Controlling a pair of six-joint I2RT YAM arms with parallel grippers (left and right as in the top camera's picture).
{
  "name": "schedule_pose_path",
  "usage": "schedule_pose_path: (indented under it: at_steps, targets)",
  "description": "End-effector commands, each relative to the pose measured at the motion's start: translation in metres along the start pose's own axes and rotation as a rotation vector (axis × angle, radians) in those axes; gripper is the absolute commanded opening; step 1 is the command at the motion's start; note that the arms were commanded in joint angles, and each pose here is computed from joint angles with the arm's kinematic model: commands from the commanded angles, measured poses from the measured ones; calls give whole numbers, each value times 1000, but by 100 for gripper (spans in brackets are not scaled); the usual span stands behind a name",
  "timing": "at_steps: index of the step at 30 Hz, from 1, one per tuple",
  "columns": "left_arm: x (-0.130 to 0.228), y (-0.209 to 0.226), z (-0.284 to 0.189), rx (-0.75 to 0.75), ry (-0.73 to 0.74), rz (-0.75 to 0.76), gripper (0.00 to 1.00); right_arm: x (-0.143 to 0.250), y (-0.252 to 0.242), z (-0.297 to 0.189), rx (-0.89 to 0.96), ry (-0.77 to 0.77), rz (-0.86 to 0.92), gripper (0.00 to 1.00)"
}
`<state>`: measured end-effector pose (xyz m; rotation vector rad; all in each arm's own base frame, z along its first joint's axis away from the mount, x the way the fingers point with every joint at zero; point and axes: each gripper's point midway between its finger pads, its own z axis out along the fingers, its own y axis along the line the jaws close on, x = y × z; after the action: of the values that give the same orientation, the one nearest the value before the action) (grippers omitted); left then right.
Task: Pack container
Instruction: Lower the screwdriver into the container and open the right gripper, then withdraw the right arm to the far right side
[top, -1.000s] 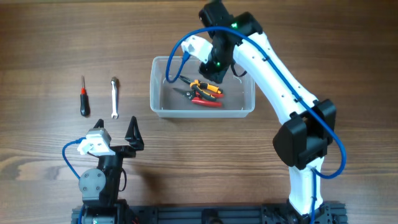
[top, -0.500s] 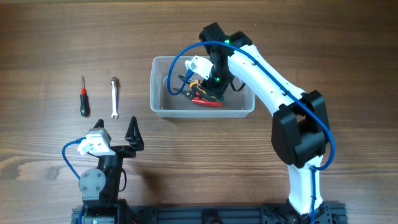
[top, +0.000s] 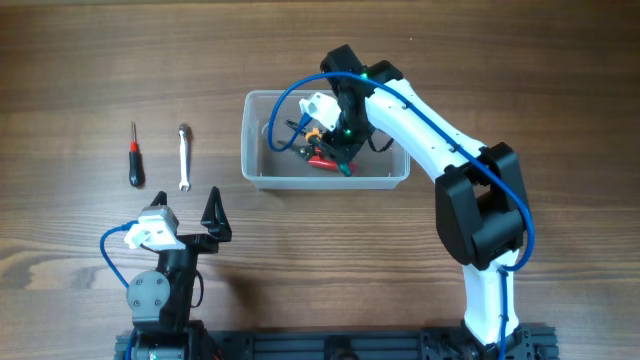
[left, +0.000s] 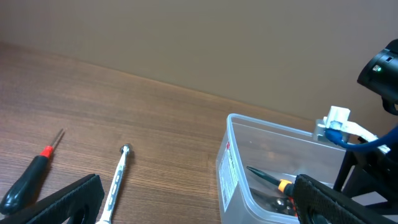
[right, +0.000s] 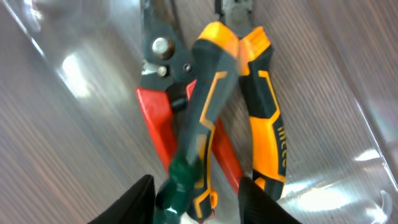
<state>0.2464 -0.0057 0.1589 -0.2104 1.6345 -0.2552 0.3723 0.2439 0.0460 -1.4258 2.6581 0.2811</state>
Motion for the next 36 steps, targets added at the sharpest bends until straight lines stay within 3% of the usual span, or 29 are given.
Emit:
schedule_pose_path:
  at_steps: [1,9,12,14,16,18,22,27,36]
  targets:
    - [2,2,0,-8,2,-10,100,-18,-13,-11,25,-49,94,50]
    - [2,2,0,-8,2,-10,100,-51,-44,-86,124,-179,150,56]
    - [2,2,0,-8,2,-10,100,-55,-54,-118,153,-219,188,62]
    - [2,2,0,-8,2,-10,100,-53,-64,-140,199,-243,248,70]
    - [2,2,0,-8,2,-10,100,-48,-82,-173,289,-277,340,90]
    - [2,2,0,-8,2,-10,100,-39,-98,-203,378,-315,429,100]
    - [2,2,0,-8,2,-10,100,-9,-126,-257,534,-384,619,100]
    - [2,2,0,-8,2,-10,100,57,-153,-300,669,-386,902,100]
    - [2,2,0,-8,2,-10,100,172,-189,-318,731,-290,1277,100]
